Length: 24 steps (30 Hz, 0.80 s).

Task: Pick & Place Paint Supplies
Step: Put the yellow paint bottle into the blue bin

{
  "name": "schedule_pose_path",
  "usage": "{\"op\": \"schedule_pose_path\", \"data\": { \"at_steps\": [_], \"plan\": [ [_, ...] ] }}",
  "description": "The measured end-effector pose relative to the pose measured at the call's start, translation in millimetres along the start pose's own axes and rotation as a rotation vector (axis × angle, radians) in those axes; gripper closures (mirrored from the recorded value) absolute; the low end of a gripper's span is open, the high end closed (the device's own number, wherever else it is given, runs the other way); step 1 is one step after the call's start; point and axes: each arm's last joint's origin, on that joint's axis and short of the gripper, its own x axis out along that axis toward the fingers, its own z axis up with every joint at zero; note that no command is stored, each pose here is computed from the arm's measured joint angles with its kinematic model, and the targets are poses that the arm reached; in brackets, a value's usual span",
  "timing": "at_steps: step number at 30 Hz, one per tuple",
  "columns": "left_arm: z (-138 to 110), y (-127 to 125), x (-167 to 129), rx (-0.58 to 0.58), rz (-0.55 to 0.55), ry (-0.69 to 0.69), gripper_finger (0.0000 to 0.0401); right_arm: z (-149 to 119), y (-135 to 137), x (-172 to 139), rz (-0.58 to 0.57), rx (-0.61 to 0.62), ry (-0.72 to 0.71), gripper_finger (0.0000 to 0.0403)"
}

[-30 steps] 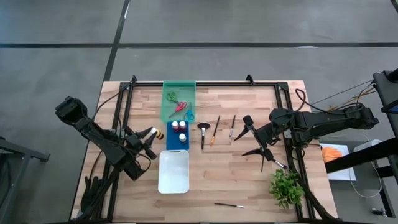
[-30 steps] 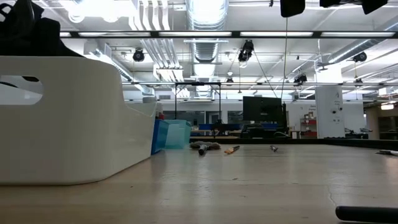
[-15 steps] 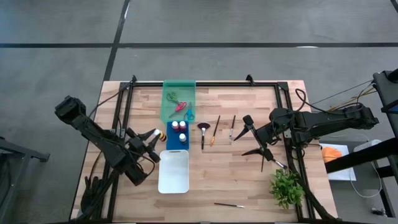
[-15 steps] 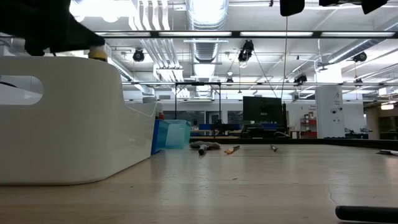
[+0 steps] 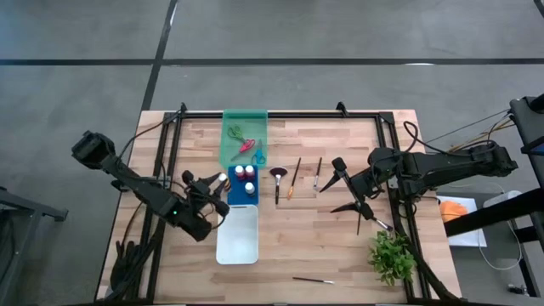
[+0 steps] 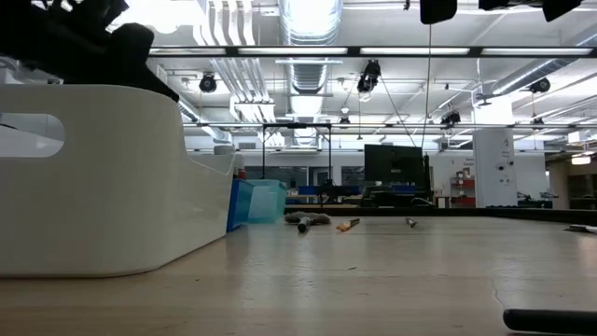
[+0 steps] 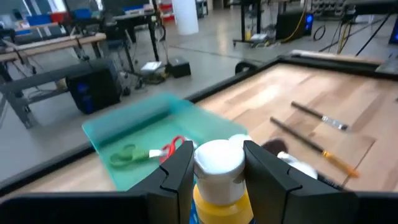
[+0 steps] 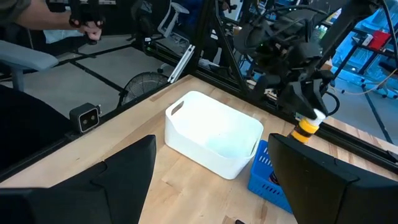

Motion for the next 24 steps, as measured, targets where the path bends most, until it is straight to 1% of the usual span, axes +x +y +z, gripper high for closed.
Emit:
{"op": "schedule_pose_path", "data": {
  "at_steps": [5,8,13,19,24],
  "plan": [
    [-7,-2,6,-0.011,0.003,-0.038,0.0287,-1,0,0,0.002,-0.011,0.007,0.0096],
    [-9,-4,9,-0.039,-0.021,-0.034,0.0287,-1,0,0,0.002,-0.012,0.006,0.0096],
    [-10,-4,11,-0.043,-0.035,-0.048,0.0287,-1,0,0,0.001,-0.025,0.006,0.0096],
    [-12,-2,18,-0.037,-0.047,-0.022,0.0287,-1,0,0,0.001,-0.026,0.006,0.0096],
    [-9,-4,23,-0.028,-0.084,-0.005,0.0287,-1,0,0,0.001,-0.027,0.006,0.0096]
  ]
}}
